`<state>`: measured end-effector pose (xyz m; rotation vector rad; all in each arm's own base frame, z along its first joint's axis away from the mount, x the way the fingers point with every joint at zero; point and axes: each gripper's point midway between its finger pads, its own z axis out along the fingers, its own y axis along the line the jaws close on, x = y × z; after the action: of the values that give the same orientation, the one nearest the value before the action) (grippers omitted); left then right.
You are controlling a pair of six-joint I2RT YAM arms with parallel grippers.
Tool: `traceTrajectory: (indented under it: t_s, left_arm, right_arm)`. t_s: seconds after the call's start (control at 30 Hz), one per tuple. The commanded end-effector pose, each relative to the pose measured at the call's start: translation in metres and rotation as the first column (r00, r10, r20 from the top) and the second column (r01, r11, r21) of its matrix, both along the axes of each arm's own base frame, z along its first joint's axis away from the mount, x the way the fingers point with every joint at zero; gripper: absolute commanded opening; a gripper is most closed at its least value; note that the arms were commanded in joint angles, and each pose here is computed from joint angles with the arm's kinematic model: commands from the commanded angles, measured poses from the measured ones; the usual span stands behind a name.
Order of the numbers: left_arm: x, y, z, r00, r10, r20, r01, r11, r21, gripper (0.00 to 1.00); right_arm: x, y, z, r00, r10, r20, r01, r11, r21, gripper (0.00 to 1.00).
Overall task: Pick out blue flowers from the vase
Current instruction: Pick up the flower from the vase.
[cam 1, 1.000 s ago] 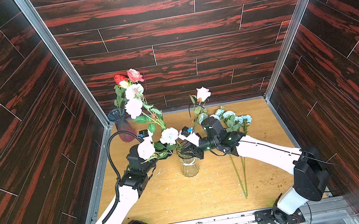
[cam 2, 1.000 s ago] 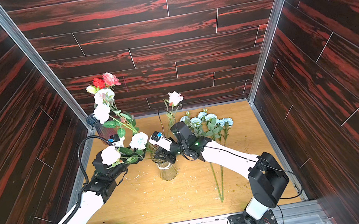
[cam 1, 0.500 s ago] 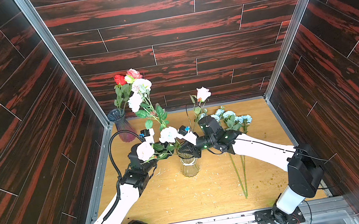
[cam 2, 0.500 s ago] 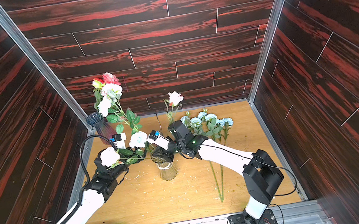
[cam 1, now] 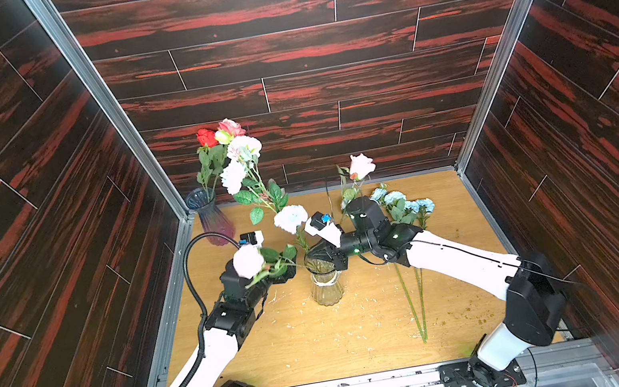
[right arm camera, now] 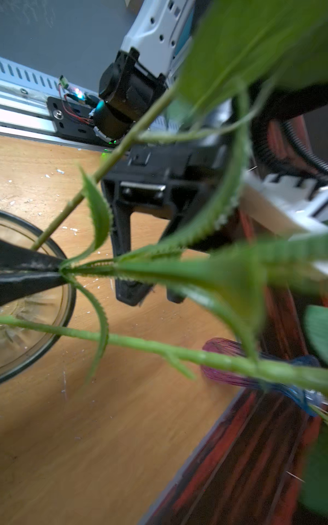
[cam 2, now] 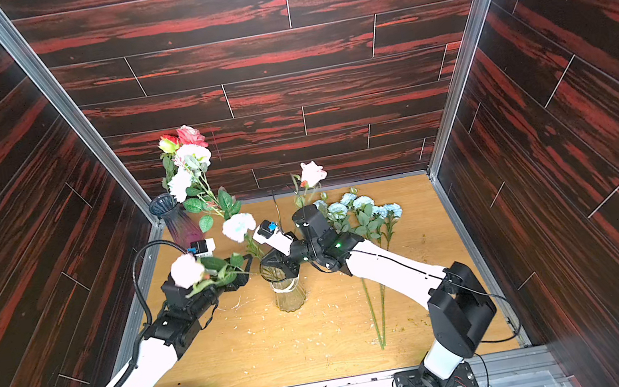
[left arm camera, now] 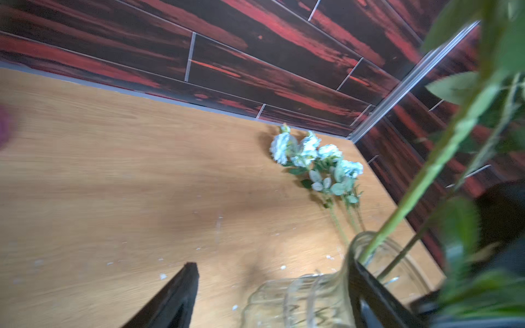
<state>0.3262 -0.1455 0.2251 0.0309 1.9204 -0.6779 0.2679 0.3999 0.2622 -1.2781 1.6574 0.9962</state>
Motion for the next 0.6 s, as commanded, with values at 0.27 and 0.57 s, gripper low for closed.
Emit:
traceTrajectory:
  t_s: [0.27, 0.57]
  left_arm:
    - [0.005, 0.017, -0.052, 0.997, 0.077, -0.002, -0.076, 0.991, 0.113, 0.84]
    - [0.007, 0.020, -0.065, 0.995, 0.101, -0.011, -0.100, 0.989, 0.113, 0.84]
  right_arm:
    - [-0.006, -0.006, 0.025, 1.000, -0.018, 0.026, 0.017, 0.998, 0.060, 0.00]
    - [-0.012, -0.004, 0.043, 1.000, -0.003, 0.001, 0.003, 0.995, 0.100, 0.00]
